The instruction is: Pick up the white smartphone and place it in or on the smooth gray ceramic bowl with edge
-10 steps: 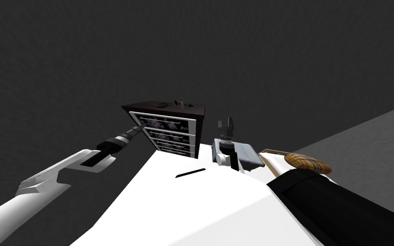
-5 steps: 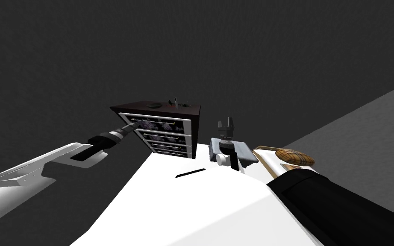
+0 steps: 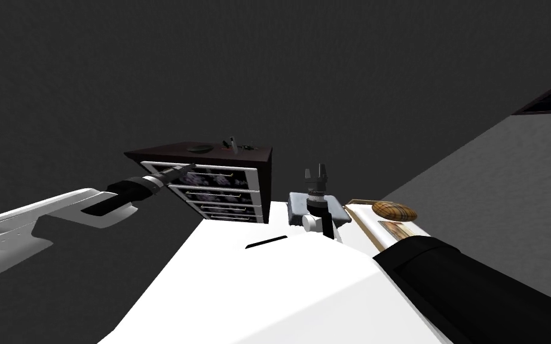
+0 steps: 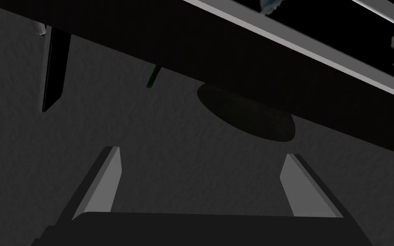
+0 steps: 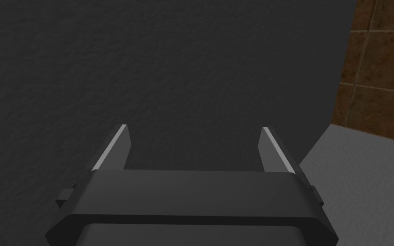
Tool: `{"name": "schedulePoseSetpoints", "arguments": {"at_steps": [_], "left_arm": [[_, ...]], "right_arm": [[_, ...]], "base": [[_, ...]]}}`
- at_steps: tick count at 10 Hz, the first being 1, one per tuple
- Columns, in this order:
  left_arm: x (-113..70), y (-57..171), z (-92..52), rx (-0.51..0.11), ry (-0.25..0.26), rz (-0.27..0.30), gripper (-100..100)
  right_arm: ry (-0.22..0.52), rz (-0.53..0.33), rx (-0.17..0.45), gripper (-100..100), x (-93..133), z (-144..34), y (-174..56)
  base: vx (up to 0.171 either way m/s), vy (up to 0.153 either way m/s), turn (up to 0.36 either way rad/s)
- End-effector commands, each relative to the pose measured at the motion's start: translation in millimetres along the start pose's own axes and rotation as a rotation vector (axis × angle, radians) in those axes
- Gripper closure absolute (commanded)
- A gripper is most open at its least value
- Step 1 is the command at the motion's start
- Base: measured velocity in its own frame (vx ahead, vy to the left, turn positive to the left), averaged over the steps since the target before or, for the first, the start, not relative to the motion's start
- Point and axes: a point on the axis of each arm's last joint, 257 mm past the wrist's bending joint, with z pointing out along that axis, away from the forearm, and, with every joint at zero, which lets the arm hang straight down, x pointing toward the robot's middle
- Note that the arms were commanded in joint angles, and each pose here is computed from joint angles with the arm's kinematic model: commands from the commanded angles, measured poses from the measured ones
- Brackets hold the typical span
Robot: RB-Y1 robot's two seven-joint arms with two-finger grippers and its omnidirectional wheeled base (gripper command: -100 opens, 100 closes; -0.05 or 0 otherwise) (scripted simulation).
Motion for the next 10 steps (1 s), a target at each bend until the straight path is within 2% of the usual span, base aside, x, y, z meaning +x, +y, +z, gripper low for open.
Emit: {"name": "schedulePoseSetpoints", "arguments": {"at_steps": [1, 2, 6, 10], "left_arm": [[-13.3, 8, 0.5, -0.027, 0.007, 0.049, -100], [-17.2, 9, -0.4, -0.029, 0.008, 0.061, -100], [-49.7, 30, -5.2, -0.102, 0.036, 0.189, -100], [-68.0, 47, -13.8, -0.159, 0.063, 0.272, -100]], "right_arm": [[0.0, 0.0, 0.0, 0, 0, 0.0, 0], [0.0, 0.0, 0.0, 0, 0, 0.0, 0], [0.0, 0.0, 0.0, 0, 0, 0.0, 0], [0.0, 0.0, 0.0, 0, 0, 0.0, 0]], "base": [[0.032, -0.154, -0.261], [0.036, -0.117, -0.076], [0.077, -0.137, -0.22], [0.105, -0.132, -0.188]]}}
